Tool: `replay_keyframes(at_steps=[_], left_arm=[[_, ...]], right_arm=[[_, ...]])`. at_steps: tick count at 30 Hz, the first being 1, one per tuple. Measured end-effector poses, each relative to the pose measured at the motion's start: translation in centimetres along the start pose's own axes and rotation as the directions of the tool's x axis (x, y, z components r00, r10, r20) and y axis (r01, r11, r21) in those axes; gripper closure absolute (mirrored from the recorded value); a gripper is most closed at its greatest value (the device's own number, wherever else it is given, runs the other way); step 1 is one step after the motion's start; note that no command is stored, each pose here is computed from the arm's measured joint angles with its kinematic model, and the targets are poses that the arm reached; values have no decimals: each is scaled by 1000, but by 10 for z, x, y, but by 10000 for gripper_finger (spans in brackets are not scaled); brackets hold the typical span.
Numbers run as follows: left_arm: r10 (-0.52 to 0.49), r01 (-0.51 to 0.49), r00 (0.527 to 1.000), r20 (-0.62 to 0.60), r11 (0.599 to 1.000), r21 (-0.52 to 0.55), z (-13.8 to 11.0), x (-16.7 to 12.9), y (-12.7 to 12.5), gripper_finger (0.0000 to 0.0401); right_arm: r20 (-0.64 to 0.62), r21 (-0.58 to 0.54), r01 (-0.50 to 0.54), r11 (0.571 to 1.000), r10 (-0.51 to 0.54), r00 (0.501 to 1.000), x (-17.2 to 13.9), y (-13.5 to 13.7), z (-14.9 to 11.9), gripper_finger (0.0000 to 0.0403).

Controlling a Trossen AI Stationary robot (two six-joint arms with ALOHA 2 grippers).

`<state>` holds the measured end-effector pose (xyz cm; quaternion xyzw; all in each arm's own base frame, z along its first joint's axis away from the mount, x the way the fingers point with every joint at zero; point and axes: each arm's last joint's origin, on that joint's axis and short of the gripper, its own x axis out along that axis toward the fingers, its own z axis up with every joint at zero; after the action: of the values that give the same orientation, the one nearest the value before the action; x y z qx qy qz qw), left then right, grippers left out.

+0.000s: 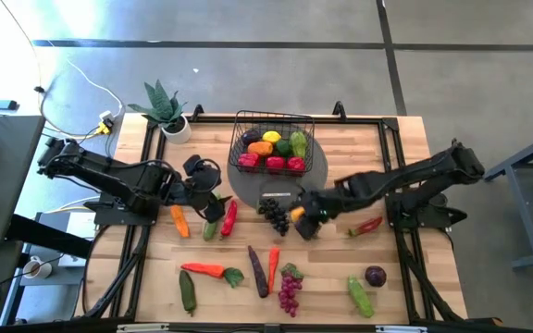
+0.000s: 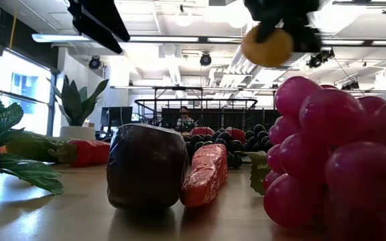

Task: Build produce basket
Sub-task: Put the yellow lemon into the wire basket

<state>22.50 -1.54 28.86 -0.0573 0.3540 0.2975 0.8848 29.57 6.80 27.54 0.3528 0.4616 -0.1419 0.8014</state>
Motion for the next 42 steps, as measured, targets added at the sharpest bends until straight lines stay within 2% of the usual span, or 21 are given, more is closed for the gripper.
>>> replay_keyframes(at_steps=[4,11,19,24,30,34,38,42], left_arm=[[20,-20,1000,-3,1000,-18,2,3,5,4],[60,-61,998,-11,997,-54,6,9,15,4],[108,-109,994,-15,989,-103,11,16,27,4],[147,-145,989,4,978,-150,17,21,36,4],[182,-167,982,46,960,-225,25,26,47,4],[207,-186,977,59,949,-254,30,30,55,4],[235,-210,970,58,937,-279,32,33,63,4],[259,-234,965,49,926,-298,33,35,70,4]], right_arm=[[125,-3,-24,1000,24,992,-8,-5,30,242],[317,-34,-23,999,33,948,-21,-21,76,242],[453,-71,42,997,-6,891,-32,-56,117,242],[559,-91,96,991,-29,829,-44,-80,143,242],[690,-83,196,977,-85,719,-58,-108,170,242],[722,-93,277,957,-127,680,-55,-126,184,242],[715,-129,346,929,-154,682,-37,-141,195,242],[663,-208,361,909,-140,735,-13,-154,202,242]])
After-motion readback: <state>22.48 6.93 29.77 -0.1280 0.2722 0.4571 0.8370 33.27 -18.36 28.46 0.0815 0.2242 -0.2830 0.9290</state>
